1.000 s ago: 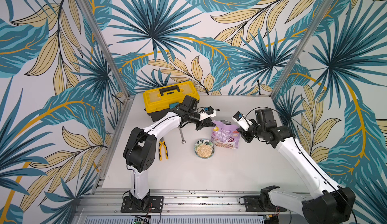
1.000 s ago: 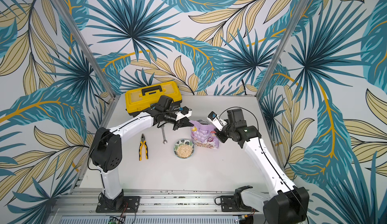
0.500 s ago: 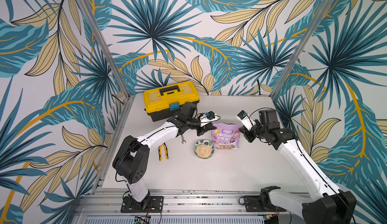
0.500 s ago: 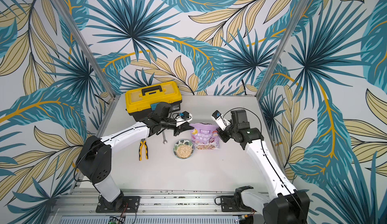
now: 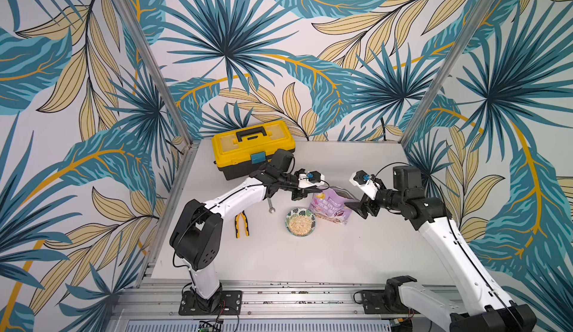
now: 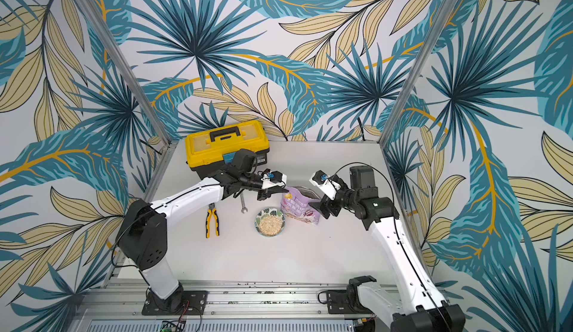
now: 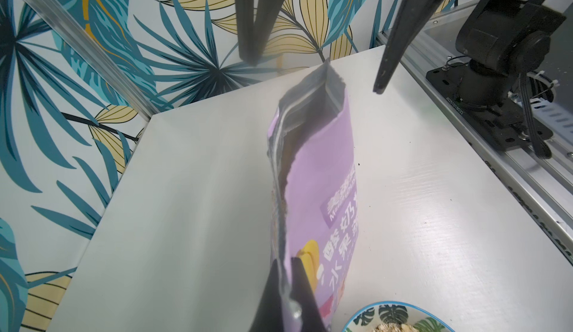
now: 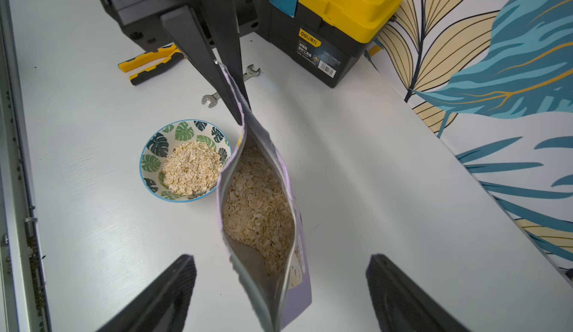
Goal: Pour the oats into the breakfast bowl
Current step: Adjust the oats bag at the center of the board, then close the oats bag at the center of the board.
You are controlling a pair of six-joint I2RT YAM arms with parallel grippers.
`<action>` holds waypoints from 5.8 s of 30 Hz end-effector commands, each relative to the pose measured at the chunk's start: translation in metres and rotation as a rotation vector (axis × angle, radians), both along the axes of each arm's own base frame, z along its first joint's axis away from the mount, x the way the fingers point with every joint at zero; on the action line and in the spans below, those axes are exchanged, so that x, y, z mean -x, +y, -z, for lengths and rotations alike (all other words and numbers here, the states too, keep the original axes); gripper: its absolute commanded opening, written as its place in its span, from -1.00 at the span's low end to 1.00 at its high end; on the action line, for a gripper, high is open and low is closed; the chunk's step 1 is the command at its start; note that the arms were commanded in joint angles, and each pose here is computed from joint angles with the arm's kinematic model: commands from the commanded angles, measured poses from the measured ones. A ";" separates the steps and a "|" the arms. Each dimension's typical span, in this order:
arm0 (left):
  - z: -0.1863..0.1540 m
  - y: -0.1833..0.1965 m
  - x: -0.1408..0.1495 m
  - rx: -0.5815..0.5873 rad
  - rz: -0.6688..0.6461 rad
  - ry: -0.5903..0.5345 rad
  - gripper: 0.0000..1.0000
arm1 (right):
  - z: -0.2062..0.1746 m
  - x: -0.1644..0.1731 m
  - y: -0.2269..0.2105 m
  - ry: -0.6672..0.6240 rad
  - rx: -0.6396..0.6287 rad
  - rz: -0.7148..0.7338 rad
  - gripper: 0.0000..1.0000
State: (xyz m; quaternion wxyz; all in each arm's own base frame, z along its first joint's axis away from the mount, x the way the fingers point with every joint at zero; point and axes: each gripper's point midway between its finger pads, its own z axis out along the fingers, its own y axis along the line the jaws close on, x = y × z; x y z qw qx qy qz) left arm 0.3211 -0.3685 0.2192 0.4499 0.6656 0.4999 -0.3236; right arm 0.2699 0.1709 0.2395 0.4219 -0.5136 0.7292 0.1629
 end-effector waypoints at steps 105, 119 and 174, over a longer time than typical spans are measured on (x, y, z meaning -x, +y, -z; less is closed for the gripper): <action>-0.031 -0.001 0.002 0.119 0.079 -0.079 -1.00 | 0.045 -0.025 -0.011 0.092 0.247 0.032 -0.47; -0.030 -0.001 0.002 0.115 0.076 -0.076 -1.00 | 0.042 -0.022 -0.023 0.091 0.247 0.072 -0.69; -0.017 -0.013 -0.012 0.149 0.067 -0.010 -1.00 | 0.019 -0.023 -0.010 0.058 0.158 0.043 -0.69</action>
